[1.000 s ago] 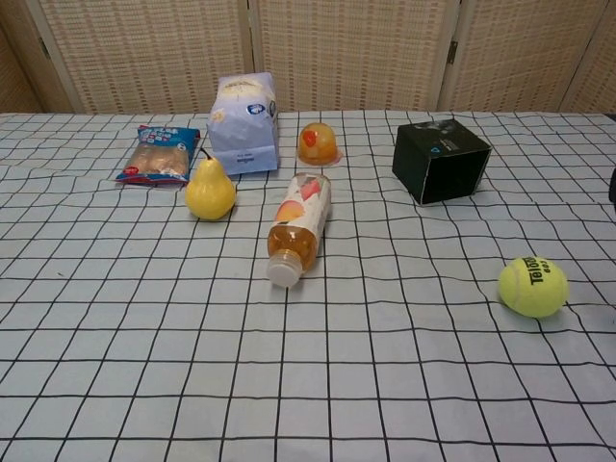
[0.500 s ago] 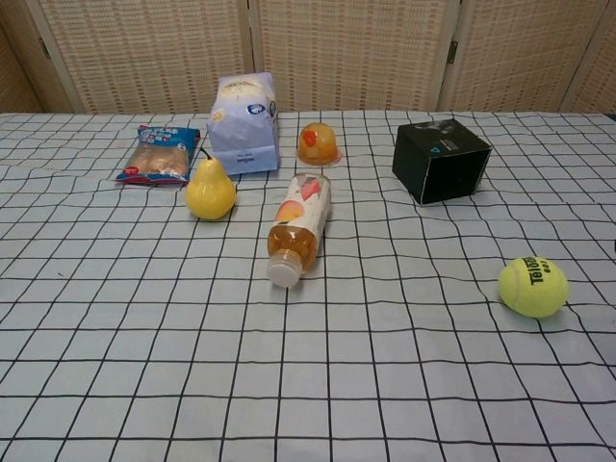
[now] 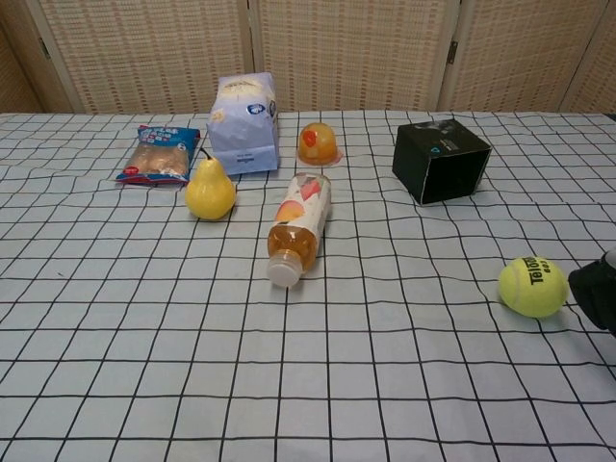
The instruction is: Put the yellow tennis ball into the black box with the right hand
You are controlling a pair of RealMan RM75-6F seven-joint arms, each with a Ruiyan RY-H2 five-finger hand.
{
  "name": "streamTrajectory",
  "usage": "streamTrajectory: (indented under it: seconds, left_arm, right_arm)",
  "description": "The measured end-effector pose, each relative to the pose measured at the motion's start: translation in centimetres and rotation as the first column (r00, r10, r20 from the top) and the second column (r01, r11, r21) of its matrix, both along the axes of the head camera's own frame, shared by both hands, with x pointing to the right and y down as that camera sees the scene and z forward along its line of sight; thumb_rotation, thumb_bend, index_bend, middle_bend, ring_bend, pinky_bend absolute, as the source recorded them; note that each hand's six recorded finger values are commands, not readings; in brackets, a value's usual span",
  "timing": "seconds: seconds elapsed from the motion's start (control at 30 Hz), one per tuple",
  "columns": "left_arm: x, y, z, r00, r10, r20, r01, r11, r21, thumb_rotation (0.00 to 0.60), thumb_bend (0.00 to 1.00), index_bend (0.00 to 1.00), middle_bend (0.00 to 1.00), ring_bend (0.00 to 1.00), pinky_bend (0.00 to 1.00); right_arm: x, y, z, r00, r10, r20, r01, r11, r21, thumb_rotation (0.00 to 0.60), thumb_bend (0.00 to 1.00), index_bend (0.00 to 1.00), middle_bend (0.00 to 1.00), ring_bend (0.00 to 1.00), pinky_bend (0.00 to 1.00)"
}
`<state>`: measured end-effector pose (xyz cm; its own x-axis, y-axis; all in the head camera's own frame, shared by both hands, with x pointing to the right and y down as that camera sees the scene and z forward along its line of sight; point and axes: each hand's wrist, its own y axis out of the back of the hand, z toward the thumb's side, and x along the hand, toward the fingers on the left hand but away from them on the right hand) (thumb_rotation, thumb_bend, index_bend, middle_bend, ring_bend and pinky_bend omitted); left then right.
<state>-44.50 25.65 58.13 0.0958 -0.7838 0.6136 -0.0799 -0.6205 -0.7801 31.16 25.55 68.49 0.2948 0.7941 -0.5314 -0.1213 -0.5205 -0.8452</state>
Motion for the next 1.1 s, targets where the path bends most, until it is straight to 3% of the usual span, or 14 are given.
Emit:
streamTrajectory:
  seconds: [0.43, 1.1]
  left_arm:
    - [0.0, 0.0, -0.1, 1.0, 0.003, -0.003, -0.003, 1.0, 0.005, 0.6, 0.57, 0.24, 0.33, 0.33, 0.43]
    - [0.0, 0.0, -0.3, 1.0, 0.0, -0.006, 0.0, 1.0, 0.011, 0.6, 0.57, 0.24, 0.33, 0.33, 0.43]
  right_arm:
    - [-0.9, -1.2, 2.3, 0.999, -0.04, 0.011, 0.04, 0.999, -0.02, 0.6, 0.93, 1.0, 0.91, 0.76, 1.0]
    - [-1.5, -7.1, 4.9, 0.999, -0.028, 0.037, 0.026, 0.998, 0.06, 0.6, 0.93, 1.0, 0.91, 0.76, 1.0]
